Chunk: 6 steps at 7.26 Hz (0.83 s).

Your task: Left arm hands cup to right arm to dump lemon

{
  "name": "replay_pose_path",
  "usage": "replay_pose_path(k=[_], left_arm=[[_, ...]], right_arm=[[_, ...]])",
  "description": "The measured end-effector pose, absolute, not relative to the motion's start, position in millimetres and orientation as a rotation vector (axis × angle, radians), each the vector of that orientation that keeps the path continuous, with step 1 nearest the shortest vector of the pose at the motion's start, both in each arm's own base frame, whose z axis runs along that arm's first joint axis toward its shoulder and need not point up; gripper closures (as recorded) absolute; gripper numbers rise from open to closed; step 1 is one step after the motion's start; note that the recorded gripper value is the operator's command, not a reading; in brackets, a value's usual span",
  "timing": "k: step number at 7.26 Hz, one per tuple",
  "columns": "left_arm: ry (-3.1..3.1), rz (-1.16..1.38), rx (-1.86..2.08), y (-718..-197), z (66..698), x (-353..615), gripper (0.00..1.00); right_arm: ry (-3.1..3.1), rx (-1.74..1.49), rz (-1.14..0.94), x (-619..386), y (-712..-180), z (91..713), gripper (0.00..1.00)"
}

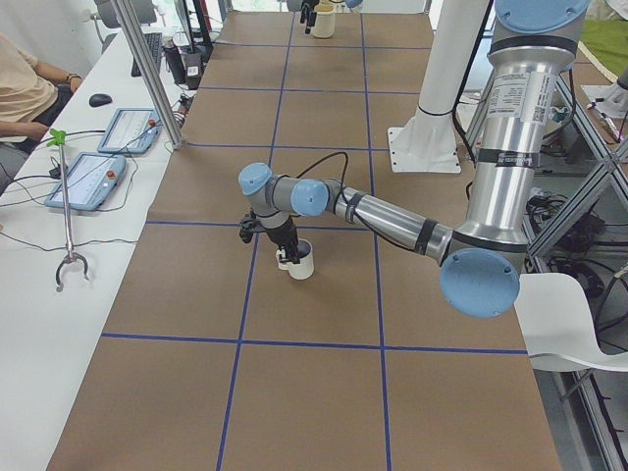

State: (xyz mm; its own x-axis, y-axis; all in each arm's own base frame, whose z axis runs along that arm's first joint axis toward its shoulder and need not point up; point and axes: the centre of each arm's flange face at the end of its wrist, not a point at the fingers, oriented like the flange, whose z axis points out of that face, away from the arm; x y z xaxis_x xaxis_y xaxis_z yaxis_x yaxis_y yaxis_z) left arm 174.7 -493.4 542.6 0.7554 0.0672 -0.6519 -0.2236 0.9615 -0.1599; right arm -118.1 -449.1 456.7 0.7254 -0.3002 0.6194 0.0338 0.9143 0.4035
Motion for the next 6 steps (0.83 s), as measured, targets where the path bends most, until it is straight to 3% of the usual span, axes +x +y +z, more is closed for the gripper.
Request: replay_pose_path(k=[3,6], left_arm=[[0.768,0.169,-0.247,-485,534,172,0.00],[0.817,0.180,-0.112,-485,512,103,0.00]], right_arm=[[-0.757,0.360,-0.176,-109,-445,462,0.00],[-0.768,0.310,-0.166,-74,-432,494,0.00]])
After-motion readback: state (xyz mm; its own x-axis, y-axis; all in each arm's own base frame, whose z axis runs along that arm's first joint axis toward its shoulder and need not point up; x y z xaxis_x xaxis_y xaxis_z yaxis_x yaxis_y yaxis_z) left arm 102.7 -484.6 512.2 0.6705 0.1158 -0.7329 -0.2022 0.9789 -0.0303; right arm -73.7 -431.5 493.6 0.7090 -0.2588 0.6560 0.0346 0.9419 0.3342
